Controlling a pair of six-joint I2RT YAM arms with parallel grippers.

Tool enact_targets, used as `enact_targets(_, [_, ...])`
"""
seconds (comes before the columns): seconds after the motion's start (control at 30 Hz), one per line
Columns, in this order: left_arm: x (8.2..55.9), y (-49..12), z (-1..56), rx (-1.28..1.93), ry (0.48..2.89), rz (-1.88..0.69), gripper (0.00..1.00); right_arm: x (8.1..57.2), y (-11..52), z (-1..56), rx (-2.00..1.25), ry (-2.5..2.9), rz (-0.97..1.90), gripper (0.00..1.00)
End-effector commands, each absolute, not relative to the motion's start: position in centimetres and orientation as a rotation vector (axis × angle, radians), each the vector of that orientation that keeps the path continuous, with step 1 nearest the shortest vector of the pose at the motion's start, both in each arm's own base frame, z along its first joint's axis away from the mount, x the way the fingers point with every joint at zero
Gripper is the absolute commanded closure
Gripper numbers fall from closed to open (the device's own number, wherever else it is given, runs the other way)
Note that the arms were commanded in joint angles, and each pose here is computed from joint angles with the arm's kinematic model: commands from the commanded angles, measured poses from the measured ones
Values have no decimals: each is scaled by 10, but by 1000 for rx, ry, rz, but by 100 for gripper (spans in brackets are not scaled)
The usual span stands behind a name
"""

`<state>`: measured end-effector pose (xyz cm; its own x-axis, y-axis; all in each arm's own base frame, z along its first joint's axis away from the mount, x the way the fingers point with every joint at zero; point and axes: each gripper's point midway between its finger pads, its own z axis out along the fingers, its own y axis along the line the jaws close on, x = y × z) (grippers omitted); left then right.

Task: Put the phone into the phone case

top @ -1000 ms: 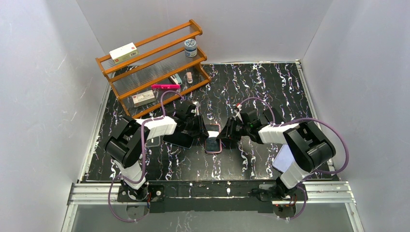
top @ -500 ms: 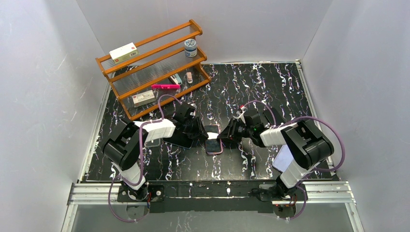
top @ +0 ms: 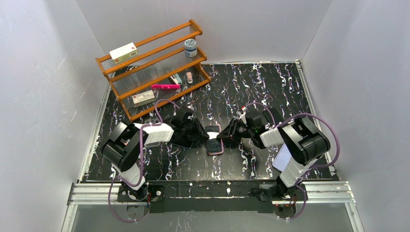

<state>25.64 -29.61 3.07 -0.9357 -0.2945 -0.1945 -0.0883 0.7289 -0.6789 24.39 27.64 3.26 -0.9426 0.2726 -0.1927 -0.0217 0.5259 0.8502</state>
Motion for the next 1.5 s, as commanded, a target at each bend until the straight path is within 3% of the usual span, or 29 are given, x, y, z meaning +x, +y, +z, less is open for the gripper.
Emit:
enact_targets(0.0, [208, -332, 47, -177, 2722, -1283, 91, 235, 295, 49, 151, 2407, 1559, 59])
enact_targets(0.47, [197, -320, 59, -251, 2697, -1293, 70, 232, 287, 41, 224, 2401, 1589, 63])
enact_targets(0.6, [196, -322, 60, -256, 2695, -1313, 69, 233, 286, 41, 248, 2401, 1589, 61])
enact_targets(0.73, [198, -320, 58, -263, 2685, -1303, 76, 232, 284, 39, 272, 2408, 1585, 59])
enact_targets(0.9, [201, -321, 50, -242, 2695, -1270, 80, 230, 273, 29, 294, 2484, 1462, 38])
enact_targets(1.0, [204, -323, 47, -234, 2702, -1262, 80, 229, 260, 20, 288, 2530, 1315, 34])
enact_targets(1.2, [207, -325, 46, -229, 2694, -1261, 80, 227, 244, 21, 263, 2550, 1170, 44])
enact_targets(1.47, [206, -327, 43, -228, 2697, -1275, 81, 216, 253, 38, 266, 2462, 1370, 59])
